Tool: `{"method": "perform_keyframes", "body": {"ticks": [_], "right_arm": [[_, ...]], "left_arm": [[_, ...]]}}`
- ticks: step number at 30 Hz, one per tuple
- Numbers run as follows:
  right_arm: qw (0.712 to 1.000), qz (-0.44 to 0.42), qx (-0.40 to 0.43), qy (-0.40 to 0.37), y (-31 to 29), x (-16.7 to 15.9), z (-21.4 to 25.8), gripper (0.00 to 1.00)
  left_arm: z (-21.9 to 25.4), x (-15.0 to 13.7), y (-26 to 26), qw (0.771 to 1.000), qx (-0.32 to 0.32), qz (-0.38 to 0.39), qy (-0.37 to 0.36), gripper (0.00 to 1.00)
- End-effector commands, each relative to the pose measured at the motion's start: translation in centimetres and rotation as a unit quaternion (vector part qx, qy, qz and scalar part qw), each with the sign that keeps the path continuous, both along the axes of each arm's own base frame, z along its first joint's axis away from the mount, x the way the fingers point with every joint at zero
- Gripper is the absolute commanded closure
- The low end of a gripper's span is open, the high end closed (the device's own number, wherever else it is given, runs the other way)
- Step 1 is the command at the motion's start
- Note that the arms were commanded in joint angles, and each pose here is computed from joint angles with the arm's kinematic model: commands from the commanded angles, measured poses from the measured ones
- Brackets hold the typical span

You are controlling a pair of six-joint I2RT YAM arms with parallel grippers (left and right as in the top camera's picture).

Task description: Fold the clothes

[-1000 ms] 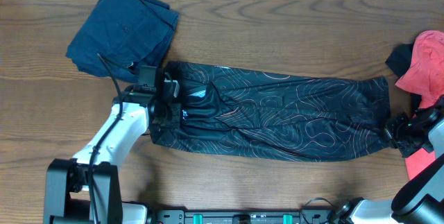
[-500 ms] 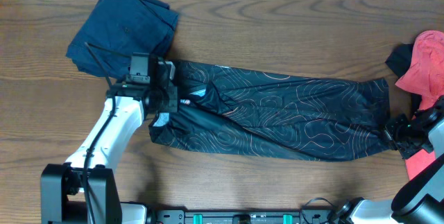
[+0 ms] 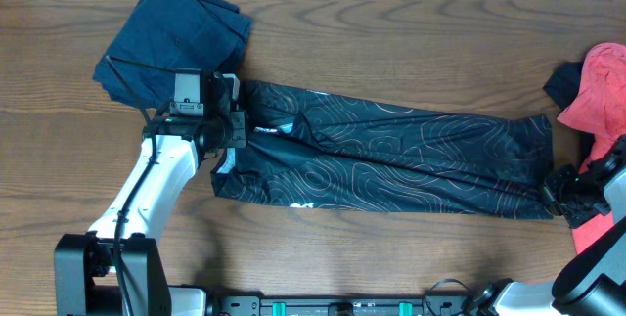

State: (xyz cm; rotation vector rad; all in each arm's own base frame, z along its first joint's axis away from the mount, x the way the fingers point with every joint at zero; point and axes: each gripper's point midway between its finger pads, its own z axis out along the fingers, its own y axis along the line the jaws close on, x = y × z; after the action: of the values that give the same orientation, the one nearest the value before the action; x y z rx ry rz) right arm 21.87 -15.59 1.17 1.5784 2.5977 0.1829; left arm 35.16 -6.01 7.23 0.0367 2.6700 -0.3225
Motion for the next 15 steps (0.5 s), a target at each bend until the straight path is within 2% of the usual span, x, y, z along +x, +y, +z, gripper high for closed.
{"method": "perform_keyframes", "body": {"ticks": [1, 2, 5, 7, 10, 15], "right_arm": [[1.0, -0.016, -0.023, 0.002, -1.2, -0.1, 0.7, 0.88], [1.0, -0.016, -0.022, 0.002, -1.1, -0.1, 0.7, 0.86], [1.0, -0.016, -0.019, -0.001, -1.0, 0.0, 0.7, 0.78], [1.0, -0.016, -0.019, -0.001, -1.0, 0.0, 0.7, 0.69], [1.0, -0.016, -0.019, -0.001, -1.0, 0.0, 0.7, 0.6], [1.0, -0.015, -0.015, -0.006, -0.9, 0.2, 0.7, 0.54]], "left_arm": [[1.0, 0.5, 0.2, 1.0, -0.003, 0.009, -0.01, 0.83], [0.9, 0.3, 0.2, 1.0, -0.002, 0.009, -0.006, 0.71], [0.7, -0.1, 0.4, 1.0, 0.004, 0.01, 0.002, 0.63], [0.5, -0.3, 0.9, 1.0, 0.017, 0.016, 0.007, 0.46], [0.3, -0.6, 1.0, 1.0, 0.019, 0.016, 0.014, 0.43], [-0.3, -1.9, 1.6, 0.998, 0.037, 0.019, 0.043, 0.25]]}}
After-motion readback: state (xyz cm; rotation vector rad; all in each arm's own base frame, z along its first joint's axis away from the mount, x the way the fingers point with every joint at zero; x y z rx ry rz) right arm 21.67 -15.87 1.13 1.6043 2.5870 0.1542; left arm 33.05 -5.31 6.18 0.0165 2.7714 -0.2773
